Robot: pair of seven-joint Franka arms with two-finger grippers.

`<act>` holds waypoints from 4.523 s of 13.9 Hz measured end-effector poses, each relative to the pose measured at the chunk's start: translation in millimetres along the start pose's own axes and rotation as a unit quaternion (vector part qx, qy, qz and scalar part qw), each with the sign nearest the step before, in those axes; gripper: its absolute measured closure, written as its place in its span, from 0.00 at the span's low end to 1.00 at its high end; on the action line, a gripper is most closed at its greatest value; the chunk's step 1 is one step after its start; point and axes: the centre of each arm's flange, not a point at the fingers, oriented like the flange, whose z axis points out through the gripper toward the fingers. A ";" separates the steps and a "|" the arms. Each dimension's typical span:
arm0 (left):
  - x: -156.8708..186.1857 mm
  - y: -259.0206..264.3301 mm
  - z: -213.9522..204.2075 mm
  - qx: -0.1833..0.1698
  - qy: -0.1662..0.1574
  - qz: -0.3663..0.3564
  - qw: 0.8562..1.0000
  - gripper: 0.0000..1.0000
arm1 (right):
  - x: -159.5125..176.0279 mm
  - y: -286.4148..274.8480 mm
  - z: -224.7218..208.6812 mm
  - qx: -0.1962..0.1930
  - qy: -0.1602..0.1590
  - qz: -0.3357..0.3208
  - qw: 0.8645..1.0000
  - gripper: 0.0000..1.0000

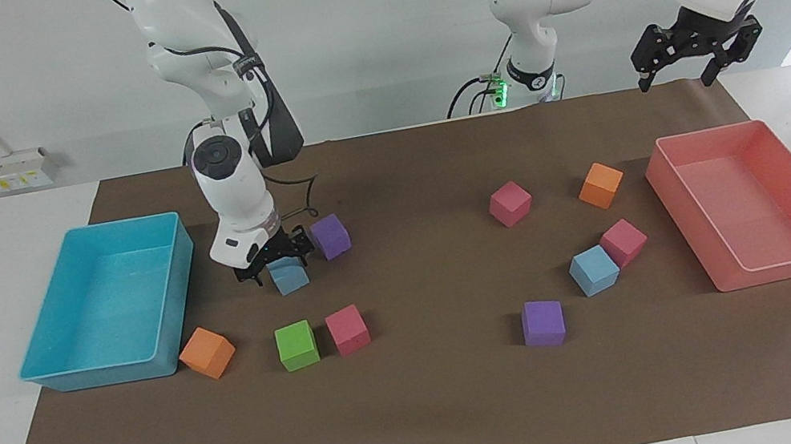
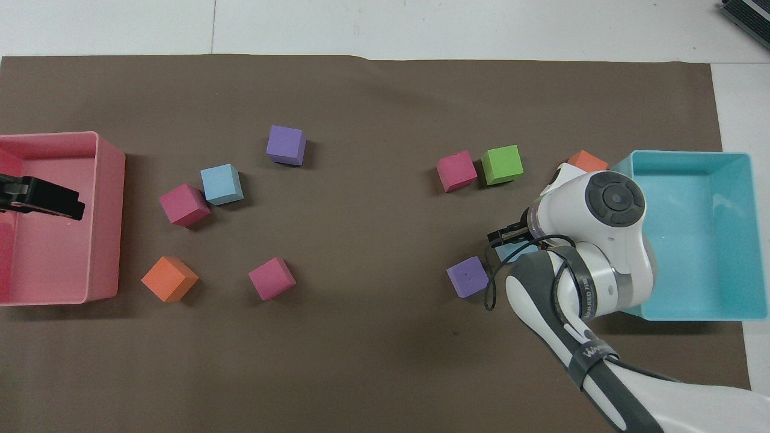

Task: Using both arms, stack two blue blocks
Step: 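Reach the right gripper to the light blue cube and grasp it, then carry the light blue cube with the right gripper to the table center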

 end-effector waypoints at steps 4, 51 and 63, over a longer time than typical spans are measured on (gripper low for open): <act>0.0 0.0 0.0 0.000 0.000 0.000 1.000 0.00 | -7.3 -3.2 11.4 0.001 -0.013 -0.004 1.000 0.00; -1.4 0.2 -0.7 0.000 -0.001 0.000 1.000 0.00 | 111.2 -264.2 10.6 0.030 -0.028 0.181 0.983 0.41; -1.5 0.1 -0.8 0.000 -0.001 0.000 1.000 0.00 | 108.0 -269.7 23.2 0.024 -0.026 0.111 0.993 0.41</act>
